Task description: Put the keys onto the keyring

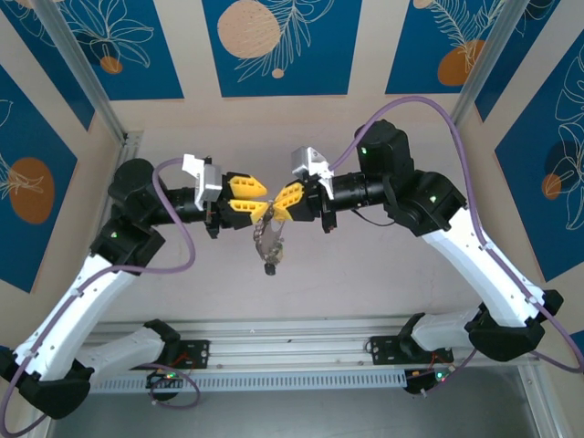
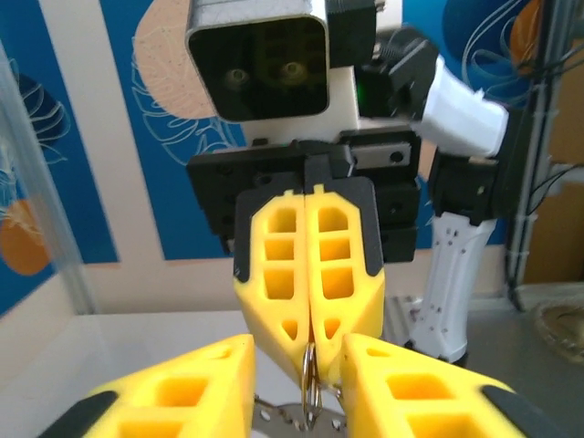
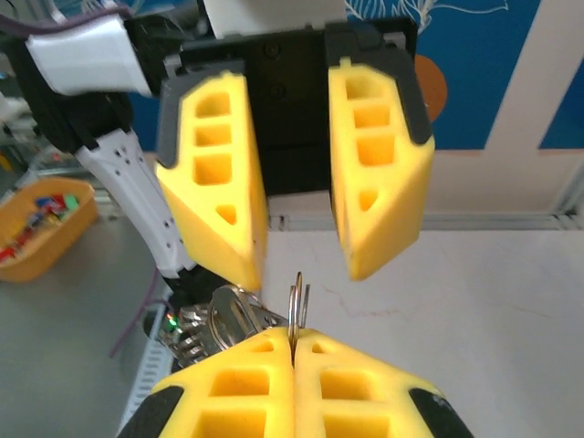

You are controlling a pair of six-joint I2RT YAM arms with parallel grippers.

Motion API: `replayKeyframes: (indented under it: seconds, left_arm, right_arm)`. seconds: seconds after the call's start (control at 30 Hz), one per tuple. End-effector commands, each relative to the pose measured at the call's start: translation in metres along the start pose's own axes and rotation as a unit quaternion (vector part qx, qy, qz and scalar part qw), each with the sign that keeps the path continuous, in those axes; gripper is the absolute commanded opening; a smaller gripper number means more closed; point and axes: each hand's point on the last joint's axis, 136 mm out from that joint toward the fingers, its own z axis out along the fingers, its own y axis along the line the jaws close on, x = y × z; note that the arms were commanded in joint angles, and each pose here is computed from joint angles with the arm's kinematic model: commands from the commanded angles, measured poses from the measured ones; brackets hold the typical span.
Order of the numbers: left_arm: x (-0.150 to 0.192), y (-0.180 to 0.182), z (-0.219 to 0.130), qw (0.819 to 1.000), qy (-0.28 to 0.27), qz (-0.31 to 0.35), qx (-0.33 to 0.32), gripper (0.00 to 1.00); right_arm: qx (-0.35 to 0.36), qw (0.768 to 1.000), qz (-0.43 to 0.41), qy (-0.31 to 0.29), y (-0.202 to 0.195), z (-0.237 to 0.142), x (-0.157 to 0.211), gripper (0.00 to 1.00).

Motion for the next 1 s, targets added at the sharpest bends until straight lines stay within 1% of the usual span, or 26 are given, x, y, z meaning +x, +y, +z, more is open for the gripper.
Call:
replayKeyframes:
  seconds: [0.0,0.1,0.2,0.33,0.4,0.6,0.97]
  left_arm:
    - [0.003,-0.008,-0.014,0.997,0.058,0.041,-0.022,0.34]
    - [0.008,-0.011,-0.021,0.994,0.097,0.050,-0.026,0.36]
    - [0.012,-0.010,-0.024,0.989,0.131,0.054,-0.029,0.33]
    - [0.010,-0.012,-0.025,0.988,0.141,0.059,-0.021,0.31]
    - [0.011,-0.011,-0.024,0.987,0.144,0.061,-0.020,0.28]
    - [0.017,-0.007,-0.020,0.988,0.146,0.054,-0.020,0.26]
    - [0.028,0.001,-0.019,0.985,0.163,0.057,-0.032,0.25]
  right_arm:
    - [0.044,0.996,-0.042,0.065,-0.007,-0.009,0.010,0.00]
    - [0.062,0.990,-0.057,0.113,-0.011,-0.009,0.017,0.00]
    - [0.076,0.987,-0.070,0.127,-0.012,-0.010,0.014,0.00]
    - [0.083,0.981,-0.082,0.158,-0.016,0.000,0.016,0.00]
    - [0.071,0.982,-0.079,0.154,-0.013,0.005,0.011,0.00]
    - [0.054,0.983,-0.073,0.157,-0.009,0.019,0.004,0.00]
    - [0.021,0.988,-0.071,0.136,0.003,0.028,-0.006,0.00]
